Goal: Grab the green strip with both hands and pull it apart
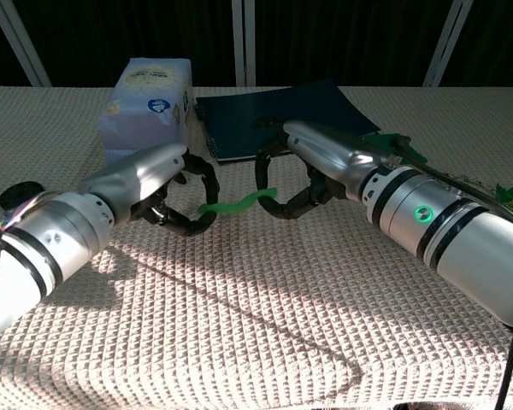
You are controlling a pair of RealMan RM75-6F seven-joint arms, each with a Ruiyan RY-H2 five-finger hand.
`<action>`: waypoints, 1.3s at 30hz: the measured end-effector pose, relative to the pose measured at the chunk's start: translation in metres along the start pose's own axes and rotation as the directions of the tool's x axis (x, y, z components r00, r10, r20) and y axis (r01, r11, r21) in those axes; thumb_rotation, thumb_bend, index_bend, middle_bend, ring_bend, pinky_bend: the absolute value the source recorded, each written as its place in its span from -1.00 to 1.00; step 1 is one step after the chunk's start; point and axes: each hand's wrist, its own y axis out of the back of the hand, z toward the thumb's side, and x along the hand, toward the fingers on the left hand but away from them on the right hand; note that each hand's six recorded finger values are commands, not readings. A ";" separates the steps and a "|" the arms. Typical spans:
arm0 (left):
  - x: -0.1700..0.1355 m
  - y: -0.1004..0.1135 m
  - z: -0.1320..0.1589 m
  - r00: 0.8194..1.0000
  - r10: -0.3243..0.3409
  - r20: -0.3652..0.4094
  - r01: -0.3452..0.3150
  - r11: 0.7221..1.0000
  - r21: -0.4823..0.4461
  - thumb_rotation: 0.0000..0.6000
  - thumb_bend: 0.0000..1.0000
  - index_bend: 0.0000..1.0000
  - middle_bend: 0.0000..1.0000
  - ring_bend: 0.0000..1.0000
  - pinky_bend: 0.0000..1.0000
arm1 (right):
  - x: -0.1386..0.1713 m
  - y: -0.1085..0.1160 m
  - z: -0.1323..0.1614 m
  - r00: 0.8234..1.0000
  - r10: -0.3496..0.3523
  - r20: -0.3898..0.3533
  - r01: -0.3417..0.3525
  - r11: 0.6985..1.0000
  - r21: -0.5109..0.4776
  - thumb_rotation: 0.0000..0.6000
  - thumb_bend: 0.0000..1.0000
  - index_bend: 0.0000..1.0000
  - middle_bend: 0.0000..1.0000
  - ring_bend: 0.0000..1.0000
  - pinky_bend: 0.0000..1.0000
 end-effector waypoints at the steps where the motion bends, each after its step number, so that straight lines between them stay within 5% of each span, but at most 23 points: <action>1: 0.000 0.003 0.001 1.000 0.005 0.001 -0.005 1.000 -0.006 0.92 -0.28 0.09 -0.38 -0.66 -0.54 | 0.000 0.003 0.001 1.000 -0.009 -0.003 0.009 1.000 -0.003 1.00 -0.23 0.18 -0.94 -1.00 -1.00; 23: -0.007 0.057 0.010 0.996 0.085 0.005 -0.085 0.996 0.017 0.91 -0.28 0.10 -0.38 -0.66 -0.54 | 0.009 0.048 0.008 0.988 -0.155 -0.012 0.154 0.986 -0.069 1.00 -0.23 0.18 -0.94 -1.00 -1.00; 39: -0.023 0.087 -0.021 0.987 0.145 -0.064 -0.142 0.989 0.041 0.91 -0.28 0.10 -0.38 -0.66 -0.54 | 0.026 0.084 -0.018 0.965 -0.255 0.066 0.261 0.960 -0.102 1.00 -0.23 0.18 -0.94 -1.00 -1.00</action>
